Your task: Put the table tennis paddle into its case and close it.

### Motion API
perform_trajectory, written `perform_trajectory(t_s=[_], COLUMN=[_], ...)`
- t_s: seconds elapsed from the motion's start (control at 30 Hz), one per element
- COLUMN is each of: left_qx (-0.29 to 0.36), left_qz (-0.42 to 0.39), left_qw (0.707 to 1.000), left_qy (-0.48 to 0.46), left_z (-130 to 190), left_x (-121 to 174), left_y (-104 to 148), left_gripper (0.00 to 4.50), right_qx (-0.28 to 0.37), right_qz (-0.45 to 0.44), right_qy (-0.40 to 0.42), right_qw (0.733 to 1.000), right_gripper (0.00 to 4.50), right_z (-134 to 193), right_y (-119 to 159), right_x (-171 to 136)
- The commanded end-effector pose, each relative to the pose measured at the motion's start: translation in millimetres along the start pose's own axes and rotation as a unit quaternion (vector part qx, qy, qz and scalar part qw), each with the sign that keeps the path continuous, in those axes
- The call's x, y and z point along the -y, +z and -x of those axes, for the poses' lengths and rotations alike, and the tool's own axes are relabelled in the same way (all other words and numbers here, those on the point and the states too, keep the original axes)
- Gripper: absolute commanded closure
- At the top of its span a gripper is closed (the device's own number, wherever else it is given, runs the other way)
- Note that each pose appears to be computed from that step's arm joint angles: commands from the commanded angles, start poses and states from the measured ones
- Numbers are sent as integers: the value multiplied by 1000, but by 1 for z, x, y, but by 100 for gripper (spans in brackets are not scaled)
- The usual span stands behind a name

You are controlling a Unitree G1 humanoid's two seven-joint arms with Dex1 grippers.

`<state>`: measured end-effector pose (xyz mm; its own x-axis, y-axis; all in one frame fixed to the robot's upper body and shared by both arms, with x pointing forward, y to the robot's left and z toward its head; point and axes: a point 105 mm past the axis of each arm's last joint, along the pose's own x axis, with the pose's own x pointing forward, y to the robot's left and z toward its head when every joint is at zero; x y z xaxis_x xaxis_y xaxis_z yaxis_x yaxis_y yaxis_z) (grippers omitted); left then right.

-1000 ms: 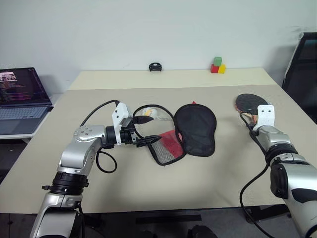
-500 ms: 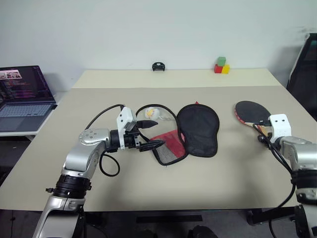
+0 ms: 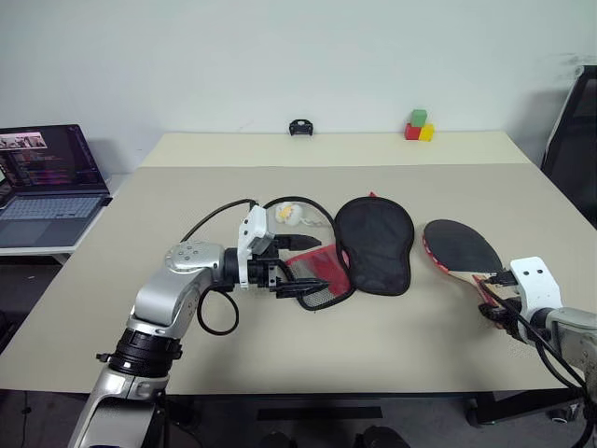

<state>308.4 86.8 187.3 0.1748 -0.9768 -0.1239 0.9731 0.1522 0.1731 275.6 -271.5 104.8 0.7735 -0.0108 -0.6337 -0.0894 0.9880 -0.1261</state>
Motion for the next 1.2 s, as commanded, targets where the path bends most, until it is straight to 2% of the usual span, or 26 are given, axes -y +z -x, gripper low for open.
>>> perform_trajectory(t_s=[0.03,0.1,0.2,0.57,0.83,0.9,0.97,1.07,1.2], left_qx=[6,5,2,2,0,-1,-3,-6,-7], left_qz=[-22,-22,-21,-22,-23,-22,-22,-22,-24], left_qw=[1000,1000,1000,1000,1000,1000,999,999,999], left_qy=[-5,-3,3,13,20,22,24,30,40], left_z=[0,2,4,5,9,10,11,13,16], left_x=[1,1,2,2,2,2,2,1,-2], left_y=[10,9,7,7,7,6,6,5,6], left_gripper=[0,0,0,0,0,0,0,0,0], right_qx=[15,12,12,40,20,15,17,39,73], right_qz=[0,2,5,11,17,10,4,6,8], right_qy=[8,9,11,20,12,7,3,-11,-36], right_qw=[1000,1000,1000,999,1000,1000,1000,999,997], right_gripper=[313,242,166,166,166,203,259,337,342], right_z=[-3,-6,-10,-30,-36,-37,-37,-36,-32], right_y=[7,6,8,30,17,13,13,21,39], right_x=[-2,-1,-1,-7,-1,0,1,3,9])
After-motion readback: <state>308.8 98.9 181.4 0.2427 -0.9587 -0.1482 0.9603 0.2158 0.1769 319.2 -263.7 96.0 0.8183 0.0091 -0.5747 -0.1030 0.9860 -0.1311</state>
